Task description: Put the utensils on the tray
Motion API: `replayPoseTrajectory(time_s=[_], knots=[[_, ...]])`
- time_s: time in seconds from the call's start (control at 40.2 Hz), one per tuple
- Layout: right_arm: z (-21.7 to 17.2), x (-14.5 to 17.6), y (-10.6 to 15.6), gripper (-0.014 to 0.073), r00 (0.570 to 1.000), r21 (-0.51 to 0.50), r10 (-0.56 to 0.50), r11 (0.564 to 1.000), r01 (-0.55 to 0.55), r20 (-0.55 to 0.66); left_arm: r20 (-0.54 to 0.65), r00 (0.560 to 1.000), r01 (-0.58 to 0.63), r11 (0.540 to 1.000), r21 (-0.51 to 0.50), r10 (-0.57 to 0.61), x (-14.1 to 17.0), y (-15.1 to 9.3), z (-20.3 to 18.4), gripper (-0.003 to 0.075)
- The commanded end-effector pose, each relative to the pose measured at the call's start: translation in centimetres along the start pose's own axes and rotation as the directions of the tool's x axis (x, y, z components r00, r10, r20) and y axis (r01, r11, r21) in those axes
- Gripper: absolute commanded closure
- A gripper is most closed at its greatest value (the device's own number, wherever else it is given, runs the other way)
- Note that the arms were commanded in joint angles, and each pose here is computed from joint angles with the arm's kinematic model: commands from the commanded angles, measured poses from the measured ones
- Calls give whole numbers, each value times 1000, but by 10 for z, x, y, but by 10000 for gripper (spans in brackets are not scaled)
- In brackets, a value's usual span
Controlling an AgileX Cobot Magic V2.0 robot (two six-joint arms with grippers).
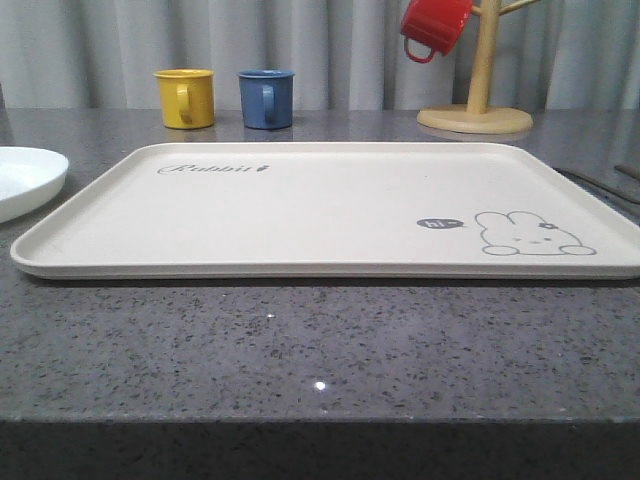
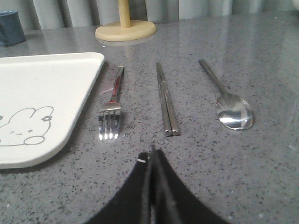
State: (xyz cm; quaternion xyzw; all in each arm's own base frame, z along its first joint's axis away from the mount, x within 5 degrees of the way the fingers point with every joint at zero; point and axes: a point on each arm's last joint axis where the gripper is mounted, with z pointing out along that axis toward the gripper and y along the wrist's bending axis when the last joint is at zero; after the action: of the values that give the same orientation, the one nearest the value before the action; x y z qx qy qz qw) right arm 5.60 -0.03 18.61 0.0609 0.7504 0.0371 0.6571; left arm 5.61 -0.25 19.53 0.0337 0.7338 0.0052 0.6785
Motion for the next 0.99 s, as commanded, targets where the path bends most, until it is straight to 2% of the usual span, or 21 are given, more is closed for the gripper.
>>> replayPoseTrajectory(time_s=[0.0,0.97], knots=[[-2,-8,0,664,995,3,-2,1000,2,101,111,994,14,1000,-13,-12,-10,1,-3,738],[-2,-8,0,664,995,3,-2,1000,2,101,122,993,14,1000,-14,-12,-11,1,-3,738]])
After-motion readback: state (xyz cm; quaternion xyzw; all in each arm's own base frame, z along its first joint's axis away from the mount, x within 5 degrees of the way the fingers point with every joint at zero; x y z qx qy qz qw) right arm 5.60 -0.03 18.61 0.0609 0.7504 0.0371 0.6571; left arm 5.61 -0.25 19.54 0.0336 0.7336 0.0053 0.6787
